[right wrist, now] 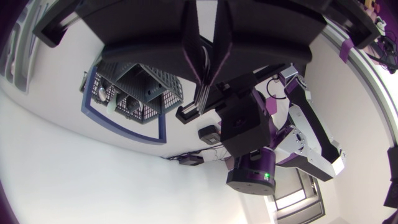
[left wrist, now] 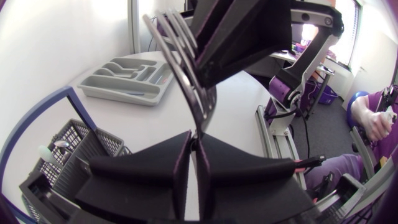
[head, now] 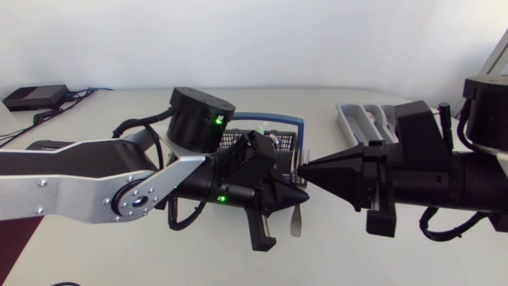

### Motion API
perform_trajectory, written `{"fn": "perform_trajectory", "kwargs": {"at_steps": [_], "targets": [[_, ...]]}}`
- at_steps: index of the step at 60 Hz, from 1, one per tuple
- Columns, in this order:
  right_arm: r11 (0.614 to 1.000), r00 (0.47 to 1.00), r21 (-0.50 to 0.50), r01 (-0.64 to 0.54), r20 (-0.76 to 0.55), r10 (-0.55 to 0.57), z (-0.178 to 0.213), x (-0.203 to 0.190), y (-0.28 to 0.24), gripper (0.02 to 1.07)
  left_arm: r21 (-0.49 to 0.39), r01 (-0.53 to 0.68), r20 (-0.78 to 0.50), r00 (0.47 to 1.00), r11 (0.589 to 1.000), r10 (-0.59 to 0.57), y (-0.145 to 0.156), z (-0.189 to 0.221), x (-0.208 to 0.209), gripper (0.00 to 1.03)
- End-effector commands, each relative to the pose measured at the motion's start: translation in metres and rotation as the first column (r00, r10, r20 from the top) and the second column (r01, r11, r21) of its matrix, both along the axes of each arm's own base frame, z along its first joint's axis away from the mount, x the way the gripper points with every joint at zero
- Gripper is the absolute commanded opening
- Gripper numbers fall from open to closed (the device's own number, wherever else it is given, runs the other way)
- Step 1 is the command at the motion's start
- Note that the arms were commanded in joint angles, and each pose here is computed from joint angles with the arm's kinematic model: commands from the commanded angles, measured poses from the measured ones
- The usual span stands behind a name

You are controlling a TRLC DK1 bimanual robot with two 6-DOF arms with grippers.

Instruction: Unload the cutlery basket into the drawer organizer.

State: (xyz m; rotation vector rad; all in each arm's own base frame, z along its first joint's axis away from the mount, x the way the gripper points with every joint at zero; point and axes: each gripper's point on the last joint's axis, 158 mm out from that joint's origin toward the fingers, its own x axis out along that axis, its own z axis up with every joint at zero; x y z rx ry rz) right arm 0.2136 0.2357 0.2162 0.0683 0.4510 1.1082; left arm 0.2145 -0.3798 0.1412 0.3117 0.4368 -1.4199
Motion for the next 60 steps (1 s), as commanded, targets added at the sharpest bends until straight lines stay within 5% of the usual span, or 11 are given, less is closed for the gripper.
{"fn": "perform_trajectory", "kwargs": {"at_steps": [1,11,15,45,60], "targets": [[1.000,0.999,0.024,0.014,0.038,-0.015,0.016,0.006,0.000,0.28,0.001,0.003,-0.022,1.000,1.000,-0.003,0.004,-0.001,-0.005,0.03],[0.999,0.997,0.026,0.041,0.068,-0.043,0.022,0.008,-0.007,0.79,-0.015,-0.016,-0.007,1.000,1.000,0.016,0.009,0.010,0.002,0.03],[0.998,0.995,0.018,0.057,0.075,-0.058,0.020,0.011,-0.012,0.89,-0.023,-0.023,-0.003,1.000,0.999,0.023,0.011,0.015,0.005,0.03],[0.997,0.995,-0.041,0.066,0.084,-0.062,-0.010,0.012,-0.022,0.93,-0.095,-0.059,0.009,0.998,0.994,0.060,0.031,0.061,0.030,0.03],[0.993,0.998,-0.113,-0.028,0.059,0.034,-0.043,0.000,-0.010,0.93,-0.122,-0.006,-0.026,1.000,0.993,0.003,0.032,0.072,0.023,0.03]]}}
